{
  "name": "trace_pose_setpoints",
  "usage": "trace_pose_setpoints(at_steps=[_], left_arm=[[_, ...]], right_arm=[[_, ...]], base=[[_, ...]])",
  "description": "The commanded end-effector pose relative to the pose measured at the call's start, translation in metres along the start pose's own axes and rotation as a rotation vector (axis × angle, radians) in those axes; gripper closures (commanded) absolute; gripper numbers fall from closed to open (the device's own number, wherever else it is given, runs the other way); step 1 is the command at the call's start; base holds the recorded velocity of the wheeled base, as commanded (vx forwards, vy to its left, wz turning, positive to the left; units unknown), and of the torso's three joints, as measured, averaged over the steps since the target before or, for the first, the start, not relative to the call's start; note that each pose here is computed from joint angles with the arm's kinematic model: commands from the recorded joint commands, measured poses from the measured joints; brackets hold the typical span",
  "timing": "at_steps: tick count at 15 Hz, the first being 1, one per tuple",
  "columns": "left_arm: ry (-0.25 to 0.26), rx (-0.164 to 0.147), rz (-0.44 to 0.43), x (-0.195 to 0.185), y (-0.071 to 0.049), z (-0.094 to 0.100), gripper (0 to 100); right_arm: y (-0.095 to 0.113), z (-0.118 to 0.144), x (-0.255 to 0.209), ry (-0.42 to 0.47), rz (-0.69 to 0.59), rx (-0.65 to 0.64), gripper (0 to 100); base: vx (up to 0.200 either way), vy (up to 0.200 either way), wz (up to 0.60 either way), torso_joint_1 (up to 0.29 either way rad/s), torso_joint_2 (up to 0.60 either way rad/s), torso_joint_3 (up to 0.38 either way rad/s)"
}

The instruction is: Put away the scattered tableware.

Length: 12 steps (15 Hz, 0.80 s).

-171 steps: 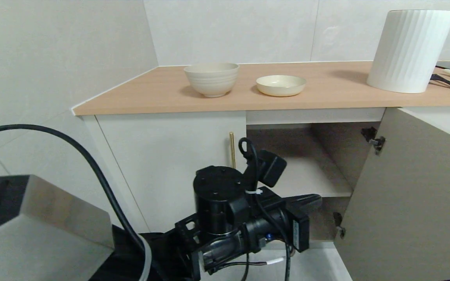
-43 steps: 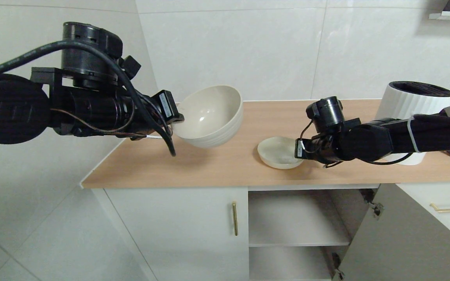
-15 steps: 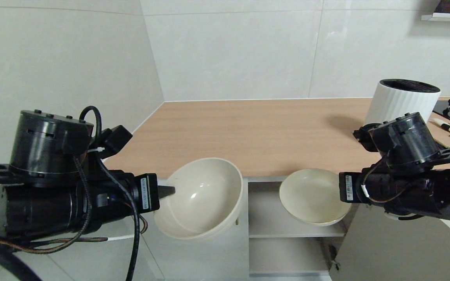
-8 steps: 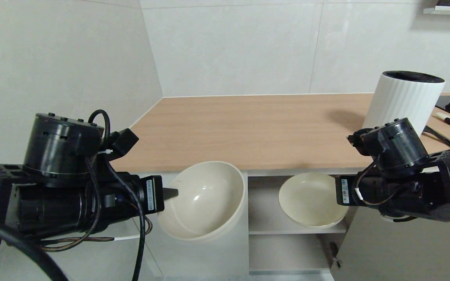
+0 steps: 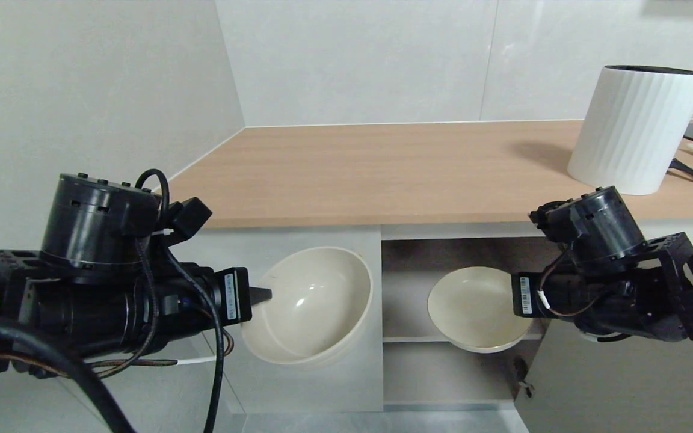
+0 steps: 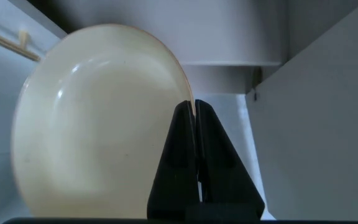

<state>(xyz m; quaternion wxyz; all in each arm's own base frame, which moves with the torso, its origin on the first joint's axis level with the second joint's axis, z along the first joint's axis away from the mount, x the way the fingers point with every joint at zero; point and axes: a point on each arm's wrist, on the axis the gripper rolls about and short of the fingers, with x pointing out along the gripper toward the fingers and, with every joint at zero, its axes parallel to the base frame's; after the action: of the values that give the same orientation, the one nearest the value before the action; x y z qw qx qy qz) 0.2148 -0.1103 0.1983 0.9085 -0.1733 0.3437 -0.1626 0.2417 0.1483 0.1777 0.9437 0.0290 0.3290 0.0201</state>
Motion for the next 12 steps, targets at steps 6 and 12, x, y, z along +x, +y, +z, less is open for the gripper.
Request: trace_pose_setpoints(at_steps=[6,12], left_arm=[[-0.009,-0.011,0.013,0.001,0.003,0.003,100],[-0.009,0.007,0.013,0.001,0.003,0.003,100]], right_arm=[[0.003,-0.006,0.011,0.032,-0.015,-0.014,100],[0.004,-0.008,0.016,0.047,-0.01,0.011,100]], base=[[0.0,0.0,0.0,-0.08,0.45,0.364],[0.0,0.0,0.0,-0.01,0.12,0.11]])
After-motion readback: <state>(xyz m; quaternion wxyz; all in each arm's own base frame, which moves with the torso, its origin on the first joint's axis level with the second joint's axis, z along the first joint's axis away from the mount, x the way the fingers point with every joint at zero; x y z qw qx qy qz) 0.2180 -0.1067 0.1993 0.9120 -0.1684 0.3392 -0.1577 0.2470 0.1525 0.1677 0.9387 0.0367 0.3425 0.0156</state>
